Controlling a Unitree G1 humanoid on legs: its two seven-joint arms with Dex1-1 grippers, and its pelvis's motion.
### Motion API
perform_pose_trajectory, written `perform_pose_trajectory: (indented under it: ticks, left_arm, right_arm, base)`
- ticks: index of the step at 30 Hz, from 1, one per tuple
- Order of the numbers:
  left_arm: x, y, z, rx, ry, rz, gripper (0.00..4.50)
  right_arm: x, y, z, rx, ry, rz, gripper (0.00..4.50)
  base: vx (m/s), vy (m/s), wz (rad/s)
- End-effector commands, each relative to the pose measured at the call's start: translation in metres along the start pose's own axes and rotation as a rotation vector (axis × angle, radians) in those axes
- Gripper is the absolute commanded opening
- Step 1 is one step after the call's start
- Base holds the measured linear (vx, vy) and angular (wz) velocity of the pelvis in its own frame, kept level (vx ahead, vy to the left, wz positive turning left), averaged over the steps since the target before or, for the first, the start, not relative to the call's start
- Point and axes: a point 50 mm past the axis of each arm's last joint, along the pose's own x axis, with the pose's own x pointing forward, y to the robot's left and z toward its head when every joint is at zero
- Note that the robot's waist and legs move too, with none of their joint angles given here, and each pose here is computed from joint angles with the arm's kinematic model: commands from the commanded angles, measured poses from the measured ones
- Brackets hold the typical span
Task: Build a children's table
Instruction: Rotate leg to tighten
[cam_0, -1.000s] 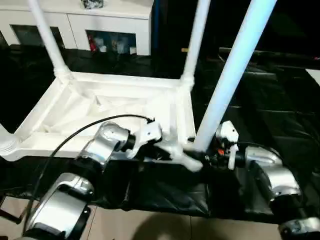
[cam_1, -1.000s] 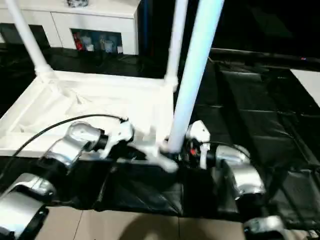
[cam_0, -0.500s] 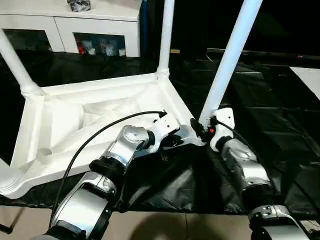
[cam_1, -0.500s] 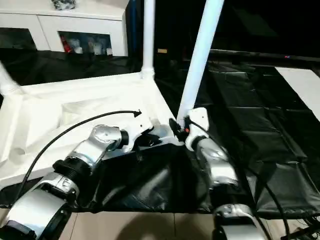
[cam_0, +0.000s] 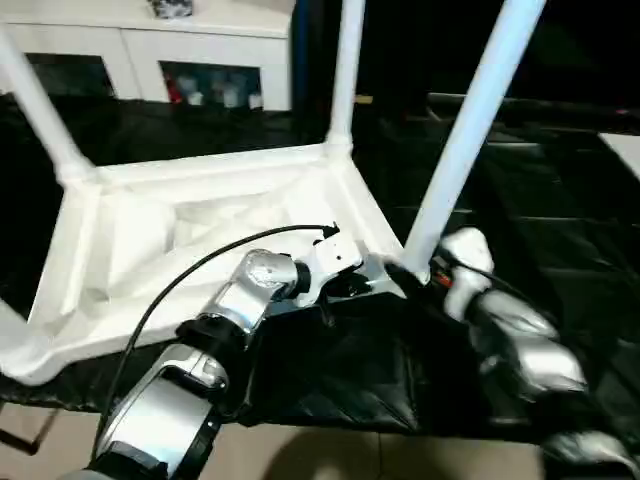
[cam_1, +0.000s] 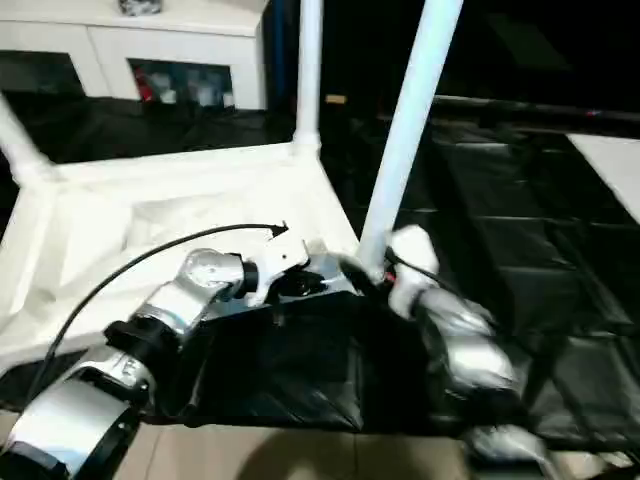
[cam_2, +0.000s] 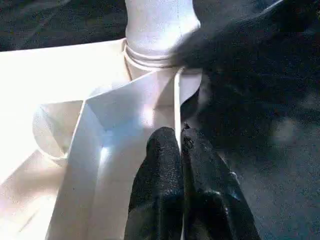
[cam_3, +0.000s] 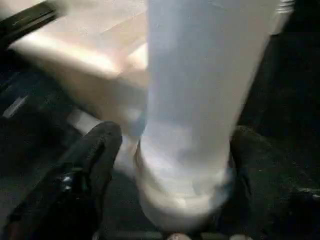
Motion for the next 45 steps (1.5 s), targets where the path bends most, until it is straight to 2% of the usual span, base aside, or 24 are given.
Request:
perform_pose_trajectory:
  ticks: [1,3,7,11,19,20,23,24,27,31,39,40,45]
  left_arm:
    - [-0.003,-0.006,-0.011,-0.011,0.013,-0.049,0.0]
    - [-0.011,-0.008,-0.013,0.003,0.002,-0.115,0.0]
    - [-0.02,-0.009,-0.014,0.008,-0.013,-0.176,0.0]
    - [-0.029,-0.011,-0.017,0.034,0.0,-0.229,0.0]
    - [-0.036,-0.011,-0.021,0.051,0.026,-0.251,0.0]
    - [-0.037,-0.011,-0.021,0.051,0.026,-0.252,0.0]
    - [-0.038,-0.011,-0.021,0.052,0.026,-0.253,0.0]
    - [-0.039,-0.011,-0.021,0.051,0.025,-0.253,0.0]
    - [-0.039,-0.011,-0.022,0.052,0.025,-0.253,0.0]
    - [-0.041,-0.011,-0.023,0.05,0.029,-0.253,0.0]
    - [-0.043,-0.01,-0.023,0.049,0.035,-0.252,0.0]
    - [-0.043,-0.01,-0.023,0.047,0.036,-0.252,0.0]
    - [-0.044,-0.009,-0.023,0.037,0.035,-0.245,0.0]
  right_arm:
    - [-0.007,0.003,0.005,-0.012,-0.005,0.094,4.0]
    - [-0.02,-0.001,0.008,-0.023,0.008,0.137,4.0]
    - [-0.022,-0.001,0.013,-0.031,0.009,0.182,4.0]
    - [-0.012,-0.001,0.018,-0.076,0.02,0.215,4.0]
    - [0.003,0.008,0.025,-0.092,0.038,0.335,4.0]
    - [0.004,0.009,0.025,-0.092,0.041,0.344,3.74]
    - [0.007,0.009,0.026,-0.093,0.049,0.367,3.61]
    - [0.009,0.009,0.027,-0.092,0.051,0.376,3.32]
    - [0.011,0.01,0.027,-0.093,0.056,0.388,3.23]
    - [0.015,0.011,0.029,-0.086,0.053,0.41,2.79]
    - [0.018,0.015,0.025,-0.065,0.073,0.452,2.24]
    - [0.019,0.015,0.024,-0.06,0.074,0.455,2.04]
    - [0.021,0.019,0.021,-0.046,0.076,0.464,1.96]
  base:
    - [0.0,0.0,0.0]
    - [0.0,0.0,0.0]
    - [0.0,0.0,0.0]
    - [0.0,0.0,0.0]
    - [0.0,0.0,0.0]
    - [0.0,0.0,0.0]
    - [0.0,0.0,0.0]
    - [0.0,0.0,0.0]
    - [0.0,0.0,0.0]
    - [0.0,0.0,0.0]
    - [0.0,0.0,0.0]
    - [0.0,0.0,0.0]
    - [0.0,0.0,0.0]
